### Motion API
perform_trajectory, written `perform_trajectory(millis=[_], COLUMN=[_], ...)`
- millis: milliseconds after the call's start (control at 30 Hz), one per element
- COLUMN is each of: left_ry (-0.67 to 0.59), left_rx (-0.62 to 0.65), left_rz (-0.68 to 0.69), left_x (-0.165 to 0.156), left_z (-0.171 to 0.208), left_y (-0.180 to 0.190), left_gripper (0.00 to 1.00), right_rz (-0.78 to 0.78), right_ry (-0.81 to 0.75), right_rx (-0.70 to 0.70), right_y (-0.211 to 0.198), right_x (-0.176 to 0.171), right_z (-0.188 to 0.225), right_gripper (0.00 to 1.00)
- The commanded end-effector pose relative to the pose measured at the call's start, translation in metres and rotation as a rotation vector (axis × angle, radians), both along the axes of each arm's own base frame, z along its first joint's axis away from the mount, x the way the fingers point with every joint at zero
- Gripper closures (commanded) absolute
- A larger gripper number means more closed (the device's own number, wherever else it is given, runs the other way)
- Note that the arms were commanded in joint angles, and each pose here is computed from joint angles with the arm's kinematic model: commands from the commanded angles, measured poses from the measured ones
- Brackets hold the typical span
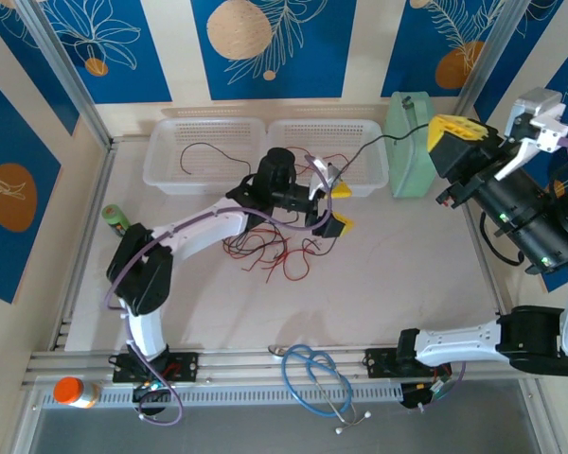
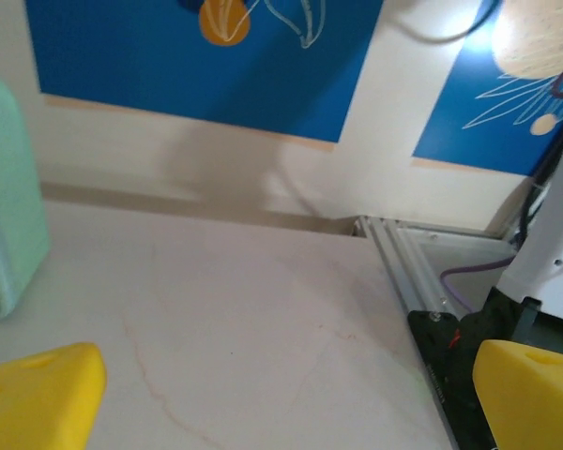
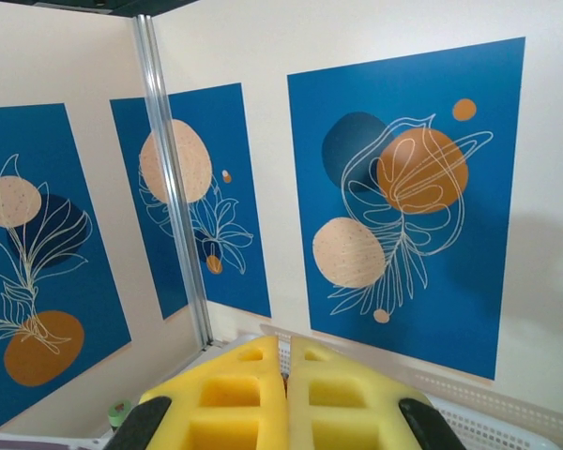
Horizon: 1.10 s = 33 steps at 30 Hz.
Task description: Untangle the cables
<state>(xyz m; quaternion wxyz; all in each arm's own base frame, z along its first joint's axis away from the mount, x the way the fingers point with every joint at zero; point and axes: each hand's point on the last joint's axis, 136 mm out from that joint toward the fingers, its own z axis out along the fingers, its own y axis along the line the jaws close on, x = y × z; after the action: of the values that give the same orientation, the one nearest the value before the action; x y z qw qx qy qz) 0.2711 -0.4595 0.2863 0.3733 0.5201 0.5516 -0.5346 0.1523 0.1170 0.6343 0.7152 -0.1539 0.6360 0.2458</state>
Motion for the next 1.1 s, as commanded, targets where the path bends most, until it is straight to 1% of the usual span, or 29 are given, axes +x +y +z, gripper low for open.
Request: perform_trajectory(millis=[0, 100, 167, 200, 233, 267, 300, 333, 367, 433, 533, 600, 700, 833, 933, 1067], left_ry=[0.055, 0.076, 0.099, 0.111, 0.122, 0.127, 0.125, 0.114, 0.098, 0.061, 0.01, -0.008, -0.027, -0.053, -0.063, -0.066], left_rx=[-0.102, -0.151, -0.126, -0.096, -0.061, -0.03, -0.014, -0.008, -0.011, -0.035, -0.077, -0.083, -0.047, 0.034, 0.049, 0.067], left_rz=[-0.163, -0.148, -0.095, -0.053, -0.008, 0.038, 0.077, 0.124, 0.188, 0.27, 0.323, 0.359, 0.444, 0.62, 0.72, 0.872], left_x=[-0.03, -0.035, -0.029, -0.023, -0.017, -0.012, -0.008, -0.003, 0.004, 0.009, 0.007, 0.008, 0.014, 0.028, 0.034, 0.045], left_z=[0.021, 0.023, 0.015, 0.008, 0.0, -0.006, -0.009, -0.01, -0.01, 0.0, 0.026, 0.039, 0.052, 0.067, 0.088, 0.117], left_y=[-0.002, 0.005, 0.005, 0.005, 0.005, 0.005, 0.007, 0.01, 0.015, 0.027, 0.04, 0.046, 0.06, 0.09, 0.117, 0.155], left_gripper=[0.0, 0.01, 0.13, 0.27, 0.49, 0.65, 0.73, 0.88, 1.0, 1.0, 1.0, 1.0, 1.0, 1.0, 1.0, 1.0], right_rz=[0.018, 0.014, 0.015, 0.013, 0.014, 0.016, 0.016, 0.016, 0.012, 0.002, -0.007, -0.015, -0.044, -0.121, -0.173, -0.232], right_ry=[-0.013, -0.022, -0.028, -0.031, -0.031, -0.03, -0.028, -0.026, -0.022, -0.015, -0.003, 0.007, 0.035, 0.088, 0.131, 0.216], right_rx=[0.002, -0.013, -0.014, -0.014, -0.013, -0.009, -0.006, -0.003, 0.001, 0.008, 0.025, 0.035, 0.049, 0.05, 0.028, -0.01], right_y=[0.015, 0.025, 0.029, 0.03, 0.03, 0.029, 0.029, 0.027, 0.025, 0.021, 0.014, 0.009, -0.001, -0.014, -0.01, 0.004], right_x=[0.002, 0.006, 0.007, 0.007, 0.007, 0.007, 0.007, 0.006, 0.006, 0.007, 0.006, 0.006, 0.007, 0.014, 0.022, 0.038], right_z=[0.008, 0.009, 0.011, 0.012, 0.012, 0.012, 0.012, 0.011, 0.01, 0.005, -0.002, -0.008, -0.021, -0.052, -0.08, -0.119], right_gripper=[1.0, 1.0, 1.0, 1.0, 1.0, 1.0, 1.0, 1.0, 1.0, 1.0, 1.0, 1.0, 1.0, 1.0, 1.0, 1.0])
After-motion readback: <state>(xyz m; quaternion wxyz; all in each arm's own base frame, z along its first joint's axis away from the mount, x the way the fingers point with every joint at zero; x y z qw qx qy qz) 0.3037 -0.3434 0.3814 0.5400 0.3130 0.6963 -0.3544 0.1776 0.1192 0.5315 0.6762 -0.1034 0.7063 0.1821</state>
